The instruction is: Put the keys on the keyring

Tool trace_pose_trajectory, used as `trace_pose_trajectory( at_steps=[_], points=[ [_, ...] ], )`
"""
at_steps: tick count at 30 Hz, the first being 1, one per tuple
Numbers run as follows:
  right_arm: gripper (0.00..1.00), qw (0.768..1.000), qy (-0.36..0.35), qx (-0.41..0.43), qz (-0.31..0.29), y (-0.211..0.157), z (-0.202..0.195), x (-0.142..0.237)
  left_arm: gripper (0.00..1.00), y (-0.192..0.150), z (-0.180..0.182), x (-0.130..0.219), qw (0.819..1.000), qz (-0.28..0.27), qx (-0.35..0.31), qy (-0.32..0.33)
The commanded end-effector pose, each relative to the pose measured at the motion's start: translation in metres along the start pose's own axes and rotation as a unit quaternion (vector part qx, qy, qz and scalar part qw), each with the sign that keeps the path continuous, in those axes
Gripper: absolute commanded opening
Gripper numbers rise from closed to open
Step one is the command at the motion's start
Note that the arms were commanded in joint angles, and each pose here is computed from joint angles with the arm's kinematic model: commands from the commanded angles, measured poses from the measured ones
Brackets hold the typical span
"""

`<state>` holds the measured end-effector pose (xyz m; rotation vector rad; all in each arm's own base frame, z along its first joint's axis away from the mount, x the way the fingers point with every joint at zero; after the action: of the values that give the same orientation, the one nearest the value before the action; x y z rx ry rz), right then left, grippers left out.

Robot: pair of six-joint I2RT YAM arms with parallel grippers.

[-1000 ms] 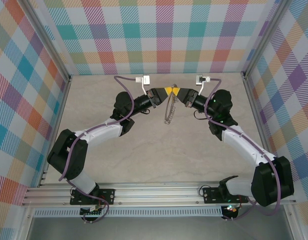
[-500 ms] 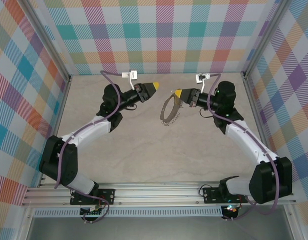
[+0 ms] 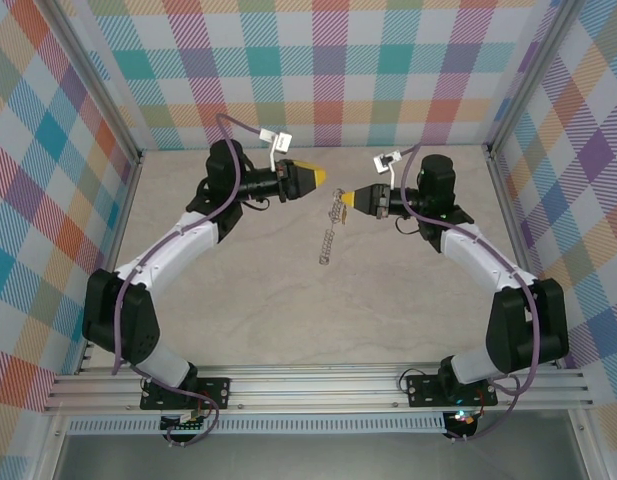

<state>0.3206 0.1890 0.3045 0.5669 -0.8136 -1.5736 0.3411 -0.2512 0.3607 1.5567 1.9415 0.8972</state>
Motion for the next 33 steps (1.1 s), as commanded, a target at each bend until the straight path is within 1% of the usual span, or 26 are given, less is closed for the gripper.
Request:
trace_pose_trajectory(
  at_steps=[1, 12, 21, 33],
  points=[
    [0.00, 0.998, 0.040, 0.051, -0.006, 0.019, 0.017, 0.001, 0.38, -0.007, 0.005, 0.000, 0.999, 0.043, -0.004, -0.014],
    [0.00, 0.997, 0.052, 0.055, -0.011, 0.023, 0.019, 0.001, 0.34, -0.010, 0.012, -0.007, 0.997, 0.064, 0.011, -0.035],
    [0.00, 0.997, 0.054, 0.053, -0.014, 0.023, 0.018, 0.000, 0.34, -0.014, 0.011, -0.015, 0.996, 0.073, 0.016, -0.052],
    [0.00, 0.998, 0.050, 0.044, -0.015, 0.020, 0.012, -0.001, 0.34, -0.012, 0.003, -0.018, 0.996, 0.069, 0.007, -0.056]
  ],
)
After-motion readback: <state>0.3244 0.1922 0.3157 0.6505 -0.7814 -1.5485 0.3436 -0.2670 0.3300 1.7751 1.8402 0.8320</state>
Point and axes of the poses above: each hand's point on the last joint's axis, 136 mm out from that joint toward the fingers, its own x axis back along the fingers, its own z axis along the line the jaws close on, y = z × x, the point moved 6 cm from there along x, back along the fingers, and after that the axes turned 7 degrees about x, right-handed, at the moved point
